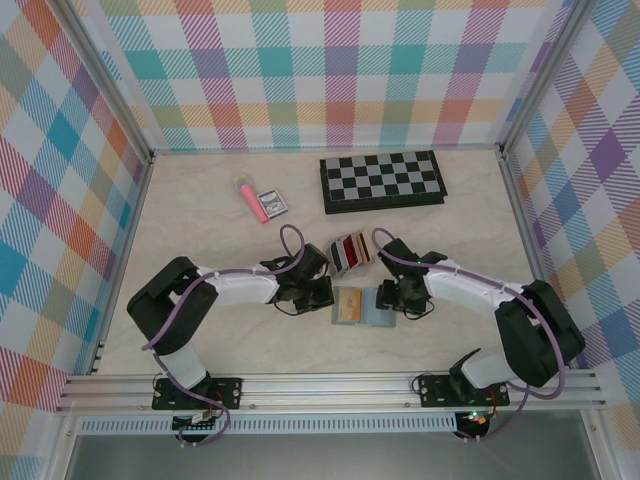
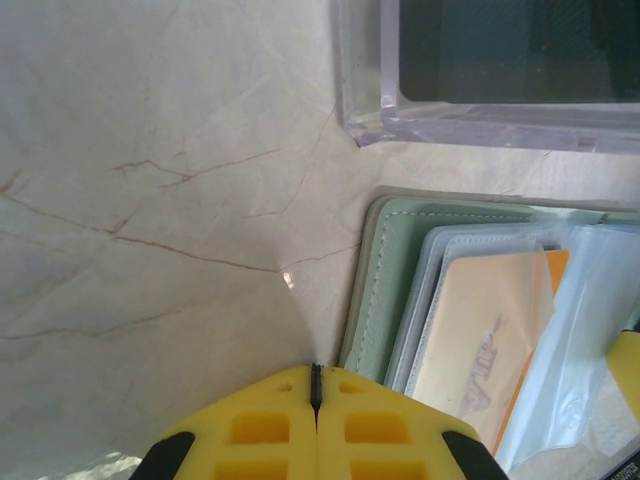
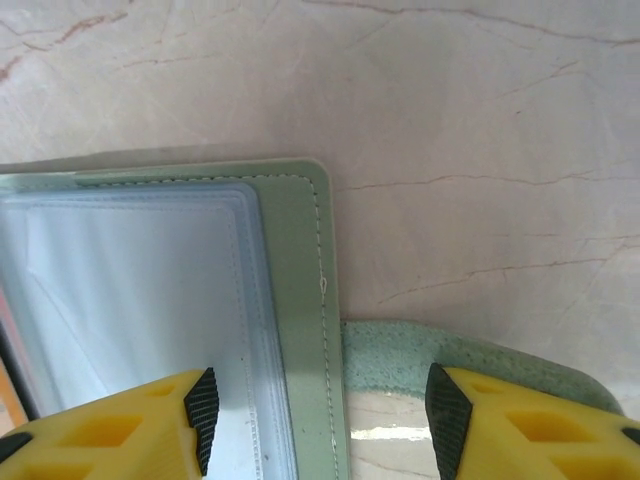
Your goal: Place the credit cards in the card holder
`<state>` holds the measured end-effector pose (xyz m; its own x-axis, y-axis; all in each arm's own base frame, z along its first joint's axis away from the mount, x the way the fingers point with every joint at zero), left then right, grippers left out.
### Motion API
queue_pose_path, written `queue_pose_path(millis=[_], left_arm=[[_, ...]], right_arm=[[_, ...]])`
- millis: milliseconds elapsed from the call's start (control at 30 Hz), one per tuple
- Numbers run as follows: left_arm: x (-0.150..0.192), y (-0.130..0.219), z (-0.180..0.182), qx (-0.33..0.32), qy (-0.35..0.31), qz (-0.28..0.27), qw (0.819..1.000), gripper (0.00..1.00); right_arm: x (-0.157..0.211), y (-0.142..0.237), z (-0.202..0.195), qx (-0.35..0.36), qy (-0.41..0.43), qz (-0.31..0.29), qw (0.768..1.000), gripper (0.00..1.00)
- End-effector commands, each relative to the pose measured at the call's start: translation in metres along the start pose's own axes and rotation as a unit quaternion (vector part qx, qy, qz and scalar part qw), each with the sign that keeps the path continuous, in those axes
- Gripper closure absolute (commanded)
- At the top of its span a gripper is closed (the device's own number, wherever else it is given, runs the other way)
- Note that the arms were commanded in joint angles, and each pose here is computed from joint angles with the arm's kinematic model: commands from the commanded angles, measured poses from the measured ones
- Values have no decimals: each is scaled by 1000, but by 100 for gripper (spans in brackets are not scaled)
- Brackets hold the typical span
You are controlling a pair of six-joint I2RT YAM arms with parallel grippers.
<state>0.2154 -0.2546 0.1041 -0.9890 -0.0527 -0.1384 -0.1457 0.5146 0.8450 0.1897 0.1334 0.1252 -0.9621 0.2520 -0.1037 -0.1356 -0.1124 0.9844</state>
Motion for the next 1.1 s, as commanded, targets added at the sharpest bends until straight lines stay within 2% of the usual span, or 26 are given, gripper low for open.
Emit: queue_pose_path(millis=[0,200,333,433,500,633,800,900,1067], left_arm=[[6,9,8,-23,2,6,1000,100],[6,13,8,-26,-4,2,1000,100],[6,12,8,-23,-1,0,1000,100],[5,11,7,-15,2,2,1000,99],[5,10,6,-5,6,2,1000,92],[2,10,5,18,12,-1,1000,81],[-1,9,-2,51,10,3,999,75],[-3,7,-3,58,11,7,998,74],[-3,3,-3,64,12,14,998,73]], right_arm=[[-6,24,-1,0,1,-40,999,39],[-7,35,-22,24,-31,-73,997,33],[-9,22,-26,-34,-38,-35,998,27],[-11,10,-20,-63,-33,-3,997,28],[-12,2,-16,-70,-30,13,997,34],[-15,-5,-12,-77,-25,22,997,54],[-15,-6,-12,-74,-20,22,997,72],[-14,-7,-12,-82,-21,26,996,77],[-13,-9,-11,-91,-21,29,995,79]])
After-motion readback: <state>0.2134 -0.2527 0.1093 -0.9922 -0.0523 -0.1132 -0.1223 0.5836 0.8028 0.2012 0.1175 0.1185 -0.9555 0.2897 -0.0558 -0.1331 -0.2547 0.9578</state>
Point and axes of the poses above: each hand's point on the last joint's axis, 136 mm out from that joint toward the fingers, its own y axis back along the fingers, its own z axis along the line the jaws close on, x = y × z, the point moved 10 cm from there along y, back along the fingers, and after that the axes turned 7 degrees about -y, right-handed, at the moved point
